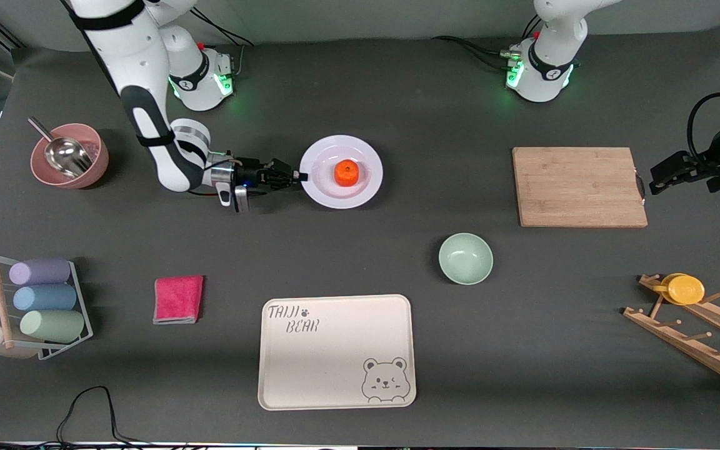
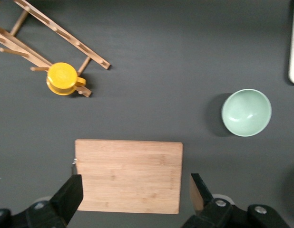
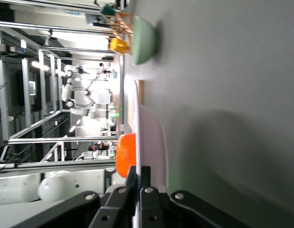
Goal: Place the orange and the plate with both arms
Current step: 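Slide the plate with the right gripper onto the bear-printed tray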
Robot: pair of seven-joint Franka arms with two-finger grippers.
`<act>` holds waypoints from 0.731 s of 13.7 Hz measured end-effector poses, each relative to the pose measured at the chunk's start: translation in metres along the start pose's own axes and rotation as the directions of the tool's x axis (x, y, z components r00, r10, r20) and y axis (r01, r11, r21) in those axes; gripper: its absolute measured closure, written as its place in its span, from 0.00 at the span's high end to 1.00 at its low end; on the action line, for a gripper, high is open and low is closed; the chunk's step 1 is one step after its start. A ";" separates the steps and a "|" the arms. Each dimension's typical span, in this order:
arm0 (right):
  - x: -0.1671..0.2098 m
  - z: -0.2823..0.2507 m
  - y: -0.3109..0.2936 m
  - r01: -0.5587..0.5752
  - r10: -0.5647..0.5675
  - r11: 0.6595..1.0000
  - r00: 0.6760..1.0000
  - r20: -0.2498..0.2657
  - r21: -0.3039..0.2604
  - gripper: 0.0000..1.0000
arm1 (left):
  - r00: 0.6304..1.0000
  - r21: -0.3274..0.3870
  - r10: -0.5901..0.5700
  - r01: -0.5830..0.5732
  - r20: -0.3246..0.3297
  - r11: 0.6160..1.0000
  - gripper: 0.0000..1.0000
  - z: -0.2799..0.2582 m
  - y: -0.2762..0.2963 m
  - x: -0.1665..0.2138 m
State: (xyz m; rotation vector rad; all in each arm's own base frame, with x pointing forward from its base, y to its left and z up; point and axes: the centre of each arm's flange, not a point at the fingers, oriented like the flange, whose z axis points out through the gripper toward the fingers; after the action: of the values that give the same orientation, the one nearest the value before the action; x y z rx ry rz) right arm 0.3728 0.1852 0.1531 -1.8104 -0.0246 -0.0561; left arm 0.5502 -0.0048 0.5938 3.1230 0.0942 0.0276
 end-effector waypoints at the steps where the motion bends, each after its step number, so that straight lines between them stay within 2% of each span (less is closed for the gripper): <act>1: 0.007 -0.004 -0.013 0.017 -0.017 1.000 1.000 -0.007 0.012 0.04 | 0.999 -0.004 -0.054 0.054 0.003 0.999 1.00 -0.002 0.009 -0.005; 4: 0.017 -0.008 -0.031 0.049 -0.048 0.998 0.999 -0.022 0.028 0.04 | 0.995 0.003 -0.102 0.102 -0.013 0.995 1.00 -0.007 0.032 -0.015; 6: 0.038 -0.010 -0.034 0.054 -0.053 0.998 0.998 -0.041 0.026 0.04 | 0.998 0.001 -0.041 0.041 -0.039 0.999 1.00 -0.010 0.031 -0.013; 10: 0.138 -0.013 -0.035 0.038 -0.038 0.999 0.997 -0.070 0.002 0.04 | 0.999 -0.010 -0.025 0.025 -0.035 1.000 1.00 -0.007 0.014 -0.011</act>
State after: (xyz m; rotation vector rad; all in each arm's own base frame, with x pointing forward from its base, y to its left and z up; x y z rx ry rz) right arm 0.5087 0.1796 0.1977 -1.8033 -0.0095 -0.1460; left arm 0.5397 -0.0195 0.6008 3.1118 0.1331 0.0817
